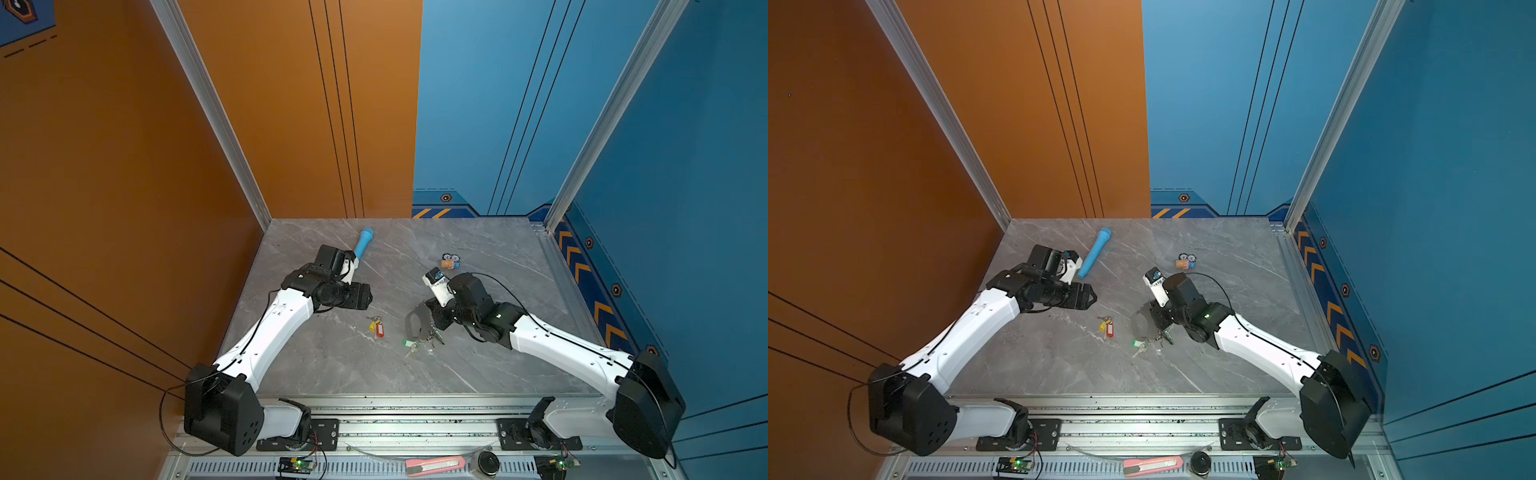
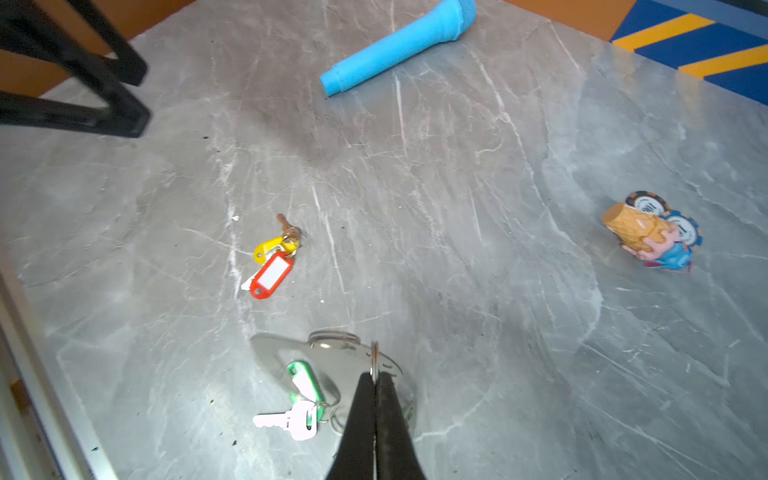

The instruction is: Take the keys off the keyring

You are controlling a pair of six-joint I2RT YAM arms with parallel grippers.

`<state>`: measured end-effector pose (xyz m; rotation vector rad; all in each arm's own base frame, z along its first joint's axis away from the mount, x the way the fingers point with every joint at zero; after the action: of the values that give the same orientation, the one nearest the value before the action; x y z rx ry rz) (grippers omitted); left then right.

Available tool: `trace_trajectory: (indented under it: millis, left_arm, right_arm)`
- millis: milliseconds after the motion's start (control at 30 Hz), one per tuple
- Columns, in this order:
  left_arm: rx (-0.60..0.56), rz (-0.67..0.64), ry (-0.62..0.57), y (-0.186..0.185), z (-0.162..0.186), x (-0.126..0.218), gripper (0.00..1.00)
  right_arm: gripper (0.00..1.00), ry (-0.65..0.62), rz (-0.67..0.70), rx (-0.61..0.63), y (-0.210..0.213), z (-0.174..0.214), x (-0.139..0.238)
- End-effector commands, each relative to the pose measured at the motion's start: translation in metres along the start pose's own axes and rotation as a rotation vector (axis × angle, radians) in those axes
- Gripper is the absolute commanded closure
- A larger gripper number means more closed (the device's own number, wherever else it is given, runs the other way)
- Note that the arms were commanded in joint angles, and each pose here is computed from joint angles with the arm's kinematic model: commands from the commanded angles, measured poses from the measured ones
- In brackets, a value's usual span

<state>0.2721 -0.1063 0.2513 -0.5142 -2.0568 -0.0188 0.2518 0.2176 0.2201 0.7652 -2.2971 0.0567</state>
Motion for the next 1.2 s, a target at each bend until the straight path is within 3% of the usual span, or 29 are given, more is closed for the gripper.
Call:
trace_trajectory:
  millis: [0,133,567,700,900,1000,1167]
  left_arm:
    - [-0.006,0.025,-0.024,-0.001,0.001,0.010,0.15]
    - [-0.007,0.050,-0.037,-0.003,-0.001,0.012,0.05]
    - [0.001,0.184,-0.139,-0.018,-0.007,0.005,0.01]
    - [0.014,0.241,-0.117,-0.022,-0.005,-0.004,0.00]
    - [0.005,0.226,-0.102,-0.020,0.000,-0.008,0.01]
    - [-0.013,0.189,-0.094,-0.014,0.000,-0.006,0.01]
    - [-0.104,0.062,-0.101,0.004,0.000,0.002,0.02]
  right_arm:
    - [1.00,0.008,0.087,-0.058,-0.020,-0.009,-0.014]
    - [1.00,0.065,0.095,-0.080,-0.030,-0.005,-0.040]
    - [0.98,0.138,0.135,-0.204,-0.061,0.001,-0.101]
    - [0.83,0.184,0.120,-0.230,-0.066,0.004,-0.111]
    - [0.75,0.214,0.119,-0.225,-0.068,0.006,-0.111]
    - [0.69,0.193,0.113,-0.235,-0.072,0.000,-0.098]
    - [0.50,0.166,0.055,-0.230,-0.078,-0.007,-0.058]
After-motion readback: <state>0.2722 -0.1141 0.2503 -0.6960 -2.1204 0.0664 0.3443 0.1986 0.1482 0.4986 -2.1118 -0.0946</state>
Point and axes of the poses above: each gripper's point midway between its finger pads, its own x axis back along the fingers, its own y axis along the line the jaws close on, z = x × y, the point moved 9 cm from there along x, back along the fingers, and after that the axes turned 9 degrees about -x, right-handed, at the moved point
